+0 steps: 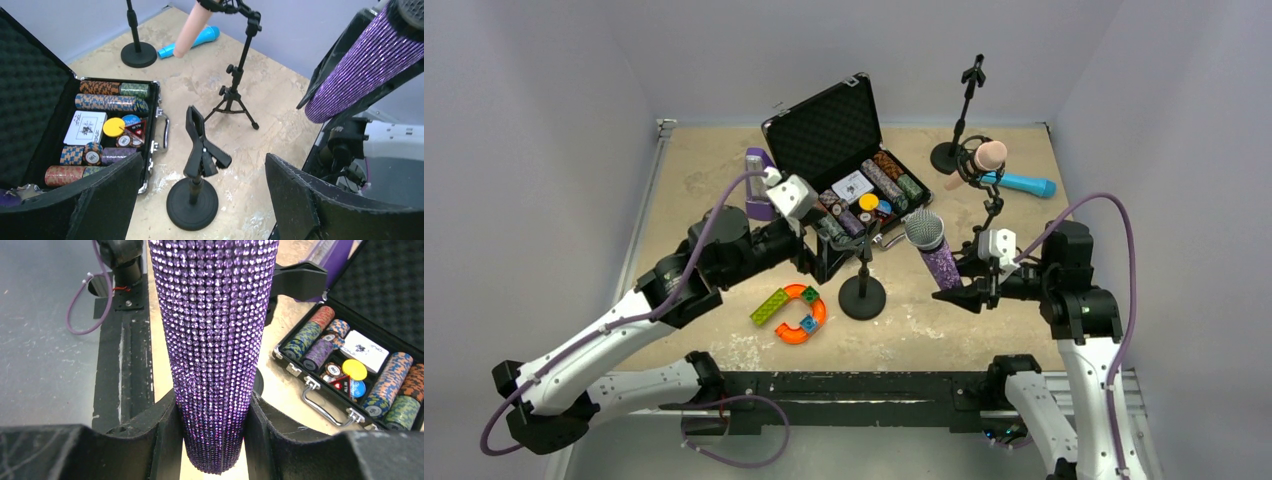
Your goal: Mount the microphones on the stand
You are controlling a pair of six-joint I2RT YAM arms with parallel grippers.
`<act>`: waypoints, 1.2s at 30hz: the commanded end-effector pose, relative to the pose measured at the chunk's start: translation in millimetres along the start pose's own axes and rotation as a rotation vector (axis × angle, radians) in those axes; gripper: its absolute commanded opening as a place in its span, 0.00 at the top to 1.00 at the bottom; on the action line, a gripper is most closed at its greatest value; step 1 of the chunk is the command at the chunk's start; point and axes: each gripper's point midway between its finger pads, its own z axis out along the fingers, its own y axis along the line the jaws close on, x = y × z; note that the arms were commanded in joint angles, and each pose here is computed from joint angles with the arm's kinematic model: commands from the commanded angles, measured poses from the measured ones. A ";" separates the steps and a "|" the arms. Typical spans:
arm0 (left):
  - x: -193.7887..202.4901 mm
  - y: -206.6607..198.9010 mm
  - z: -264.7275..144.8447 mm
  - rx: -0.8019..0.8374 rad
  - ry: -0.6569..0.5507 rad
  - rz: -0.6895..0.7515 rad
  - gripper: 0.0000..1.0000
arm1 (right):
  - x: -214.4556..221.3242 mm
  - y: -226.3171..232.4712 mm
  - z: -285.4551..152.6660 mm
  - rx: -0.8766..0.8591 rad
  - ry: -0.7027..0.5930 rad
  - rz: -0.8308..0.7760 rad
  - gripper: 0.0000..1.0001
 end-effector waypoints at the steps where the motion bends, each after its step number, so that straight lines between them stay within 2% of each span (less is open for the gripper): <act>1: -11.1 3.2 1.6 -0.047 0.102 -0.053 0.06 | -28.9 -2.5 -7.3 0.017 -0.082 -0.039 1.00; 4: -14.3 3.1 11.5 -0.057 0.167 -0.057 0.08 | -30.4 -7.2 -10.4 0.041 -0.098 -0.018 1.00; 11: -7.8 8.0 38.0 -0.110 0.322 -0.051 0.23 | -32.3 -13.7 -14.9 0.081 -0.108 0.003 1.00; 20: 11.8 18.9 59.0 -0.201 0.469 0.022 0.28 | -34.3 -17.6 -19.3 0.096 -0.128 0.018 1.00; 28: 30.9 4.2 82.5 -0.117 0.553 0.026 0.35 | -34.6 -17.8 -21.2 0.106 -0.134 0.019 1.00; 32: 40.9 2.5 89.2 -0.092 0.593 0.046 0.46 | -34.3 -18.2 -21.4 0.104 -0.136 0.021 1.00; 34: 44.1 3.2 90.0 -0.085 0.612 0.067 0.57 | -35.0 -17.7 -21.6 0.103 -0.138 0.021 1.00; 36: 46.6 4.7 89.2 -0.078 0.627 0.091 0.73 | -35.1 -17.4 -21.9 0.103 -0.139 0.020 1.00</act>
